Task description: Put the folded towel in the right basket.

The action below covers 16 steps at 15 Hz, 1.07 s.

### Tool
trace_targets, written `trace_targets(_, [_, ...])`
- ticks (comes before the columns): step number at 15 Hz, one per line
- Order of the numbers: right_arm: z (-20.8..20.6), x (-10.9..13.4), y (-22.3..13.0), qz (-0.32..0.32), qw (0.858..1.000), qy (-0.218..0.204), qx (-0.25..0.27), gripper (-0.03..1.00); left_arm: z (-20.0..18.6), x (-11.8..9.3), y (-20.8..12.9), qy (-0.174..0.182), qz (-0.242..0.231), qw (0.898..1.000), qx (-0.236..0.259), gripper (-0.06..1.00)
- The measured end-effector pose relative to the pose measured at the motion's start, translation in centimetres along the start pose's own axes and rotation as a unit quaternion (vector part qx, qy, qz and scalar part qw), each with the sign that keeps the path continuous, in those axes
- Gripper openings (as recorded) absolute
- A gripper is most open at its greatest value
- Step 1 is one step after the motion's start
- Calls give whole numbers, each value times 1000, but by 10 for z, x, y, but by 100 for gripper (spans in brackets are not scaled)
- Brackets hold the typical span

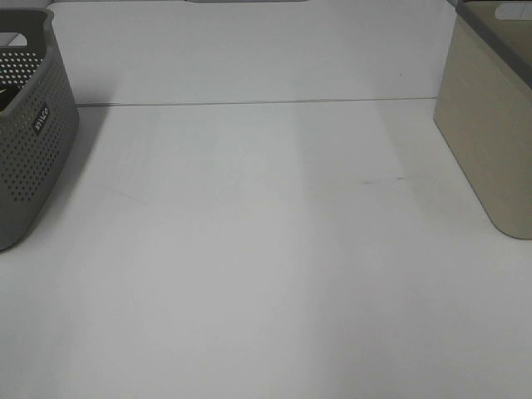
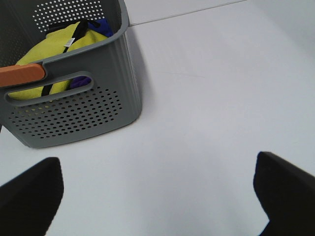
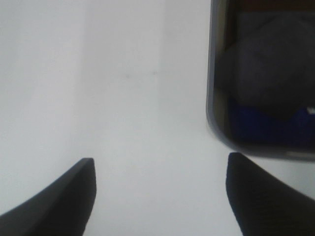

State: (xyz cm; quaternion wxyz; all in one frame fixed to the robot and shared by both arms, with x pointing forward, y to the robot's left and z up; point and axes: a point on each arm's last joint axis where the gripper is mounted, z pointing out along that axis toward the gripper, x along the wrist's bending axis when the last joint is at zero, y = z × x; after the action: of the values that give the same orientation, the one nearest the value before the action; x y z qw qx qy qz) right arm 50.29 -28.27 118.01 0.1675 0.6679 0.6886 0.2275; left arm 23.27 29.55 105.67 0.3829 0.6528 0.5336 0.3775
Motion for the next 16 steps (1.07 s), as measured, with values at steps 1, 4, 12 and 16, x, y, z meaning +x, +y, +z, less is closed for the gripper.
trace_targets(1, [1, -1, -22, 1, 1000, 0, 18, 69, 0, 0, 0, 0, 0, 1000, 0, 99])
trace_targets(4, [4, -3, -93, 4, 998, -2, 63, 69, 0, 0, 0, 0, 0, 1000, 0, 99])
trace_targets(12, [-22, -7, -234, -32, 997, -14, -70, 69, 0, 0, 0, 0, 0, 1000, 0, 99])
trace_targets(16, [-22, -8, -257, -38, 988, -15, -149, 69, 0, 0, 0, 0, 0, 1000, 0, 99])
